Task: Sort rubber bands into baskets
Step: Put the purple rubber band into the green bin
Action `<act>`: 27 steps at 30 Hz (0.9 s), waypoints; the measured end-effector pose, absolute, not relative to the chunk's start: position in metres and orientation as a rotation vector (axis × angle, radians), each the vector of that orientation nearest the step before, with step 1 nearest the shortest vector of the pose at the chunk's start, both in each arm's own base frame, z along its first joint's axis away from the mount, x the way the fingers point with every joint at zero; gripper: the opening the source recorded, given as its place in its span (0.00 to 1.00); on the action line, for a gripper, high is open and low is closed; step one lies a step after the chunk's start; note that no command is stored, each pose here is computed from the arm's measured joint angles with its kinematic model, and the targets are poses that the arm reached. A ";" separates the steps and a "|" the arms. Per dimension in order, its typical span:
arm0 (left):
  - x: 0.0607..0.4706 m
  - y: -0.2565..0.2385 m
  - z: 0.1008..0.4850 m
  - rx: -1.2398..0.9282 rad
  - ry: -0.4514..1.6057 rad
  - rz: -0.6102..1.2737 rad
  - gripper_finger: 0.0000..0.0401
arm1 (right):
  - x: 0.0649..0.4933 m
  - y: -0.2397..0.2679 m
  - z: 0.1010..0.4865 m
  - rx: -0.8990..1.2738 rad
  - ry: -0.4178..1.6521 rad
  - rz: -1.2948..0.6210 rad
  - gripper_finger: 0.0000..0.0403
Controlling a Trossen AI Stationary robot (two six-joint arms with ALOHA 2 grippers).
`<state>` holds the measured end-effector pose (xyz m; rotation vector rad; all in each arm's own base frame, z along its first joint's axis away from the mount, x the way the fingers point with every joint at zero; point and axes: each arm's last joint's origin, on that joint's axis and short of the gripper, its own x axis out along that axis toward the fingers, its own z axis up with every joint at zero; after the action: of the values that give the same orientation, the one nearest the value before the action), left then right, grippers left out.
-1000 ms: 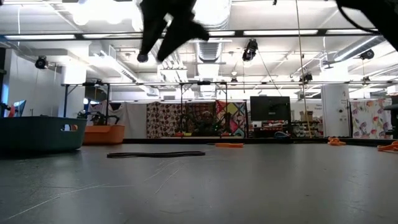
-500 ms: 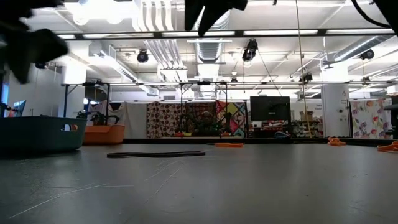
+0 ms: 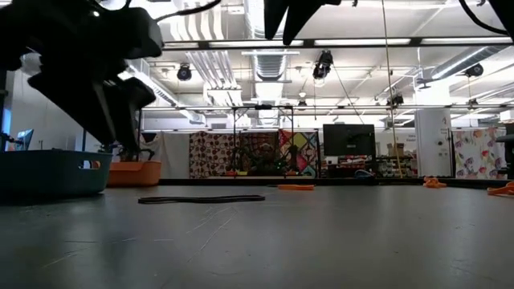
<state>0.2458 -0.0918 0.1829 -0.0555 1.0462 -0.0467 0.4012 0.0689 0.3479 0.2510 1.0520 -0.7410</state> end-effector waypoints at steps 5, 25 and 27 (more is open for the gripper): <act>0.255 -0.080 0.178 -0.202 1.037 0.069 0.57 | 0.397 0.063 0.356 0.118 1.045 -0.718 0.47; 0.290 -0.055 0.144 -0.155 0.926 0.118 0.78 | 0.358 0.052 0.409 0.092 0.923 -0.690 0.47; 0.291 -0.055 0.137 -0.164 0.960 0.100 0.78 | 0.348 0.055 0.419 0.098 0.892 -0.680 0.47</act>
<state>0.2910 -0.0548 0.1366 -0.1644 0.9599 0.0996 0.3485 0.0548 0.4186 0.0984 0.8922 -0.6803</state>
